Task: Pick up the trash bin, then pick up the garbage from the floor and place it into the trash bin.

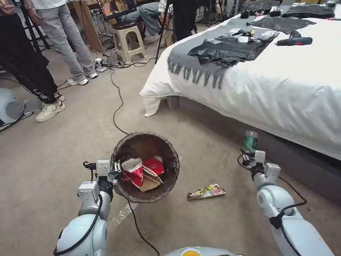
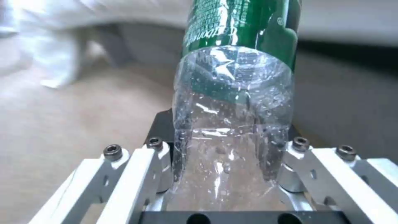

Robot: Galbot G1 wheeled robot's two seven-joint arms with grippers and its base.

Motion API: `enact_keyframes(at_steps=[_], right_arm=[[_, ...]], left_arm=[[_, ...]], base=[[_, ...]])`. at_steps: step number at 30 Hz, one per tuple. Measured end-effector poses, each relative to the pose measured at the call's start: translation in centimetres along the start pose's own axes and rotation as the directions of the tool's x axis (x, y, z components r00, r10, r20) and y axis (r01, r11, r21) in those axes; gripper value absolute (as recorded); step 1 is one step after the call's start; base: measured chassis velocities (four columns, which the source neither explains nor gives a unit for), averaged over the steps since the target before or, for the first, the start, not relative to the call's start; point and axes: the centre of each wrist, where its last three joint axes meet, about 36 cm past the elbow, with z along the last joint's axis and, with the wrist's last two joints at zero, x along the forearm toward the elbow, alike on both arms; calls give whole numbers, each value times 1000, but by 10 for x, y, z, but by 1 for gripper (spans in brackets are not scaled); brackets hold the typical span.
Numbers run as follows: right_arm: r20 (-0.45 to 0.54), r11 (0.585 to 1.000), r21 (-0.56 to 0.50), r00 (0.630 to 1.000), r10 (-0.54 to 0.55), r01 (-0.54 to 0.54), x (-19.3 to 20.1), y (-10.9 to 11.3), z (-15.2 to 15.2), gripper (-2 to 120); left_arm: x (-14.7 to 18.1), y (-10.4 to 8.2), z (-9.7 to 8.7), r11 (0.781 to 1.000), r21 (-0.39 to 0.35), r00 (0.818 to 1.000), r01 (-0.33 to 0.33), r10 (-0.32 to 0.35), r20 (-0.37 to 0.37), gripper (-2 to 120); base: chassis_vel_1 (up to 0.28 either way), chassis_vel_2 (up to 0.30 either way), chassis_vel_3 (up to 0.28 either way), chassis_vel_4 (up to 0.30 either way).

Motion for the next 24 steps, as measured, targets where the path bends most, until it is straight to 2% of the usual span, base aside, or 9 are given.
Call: enact_keyframes(at_steps=[1, 3, 10, 13, 15, 17, 19, 23, 24], right_arm=[[0, 1000, 0, 1000, 0, 0, 0, 0, 0, 32], [84, 990, 25, 987, -137, 135, 24, 16, -42, 32], [170, 951, 57, 935, -310, 305, 54, 47, -93, 32], [191, 899, 87, 879, -437, 428, 73, 72, -116, 32], [192, 885, 95, 863, -466, 456, 77, 77, -121, 32], [186, 836, 119, 815, -549, 536, 87, 92, -132, 32], [182, 818, 126, 797, -576, 562, 91, 96, -135, 32], [153, 715, 173, 699, -699, 677, 104, 114, -152, 32], [153, 715, 173, 699, -699, 677, 104, 114, -152, 32]], left_arm=[[0, 0, 0, 1000, 0, 1000, 0, 0, 0, 3], [0, 0, 0, 1000, 1, 1000, 2, -2, -2, 3], [0, -1, 0, 1000, 3, 1000, 6, -6, -5, 3], [0, -1, 0, 1000, 3, 1000, 6, -6, -10, 3], [0, -1, 0, 1000, 4, 1000, 6, -6, -11, 3], [0, -1, 0, 1000, 4, 1000, 6, -6, -15, 3], [0, -1, 0, 1000, 5, 1000, 6, -6, -16, 3], [-1, -2, -1, 1000, 23, 999, 3, -2, -34, 3], [-1, -2, -1, 1000, 23, 999, 3, -2, -34, 3]], base=[[0, 0, 0, 0], [0, 0, 0, 0], [0, 0, 0, 0], [0, 0, 0, 0], [0, 0, 0, 0], [0, 0, 0, 0], [0, 0, 0, 0], [0, 0, 0, 0], [0, 0, 0, 0]])
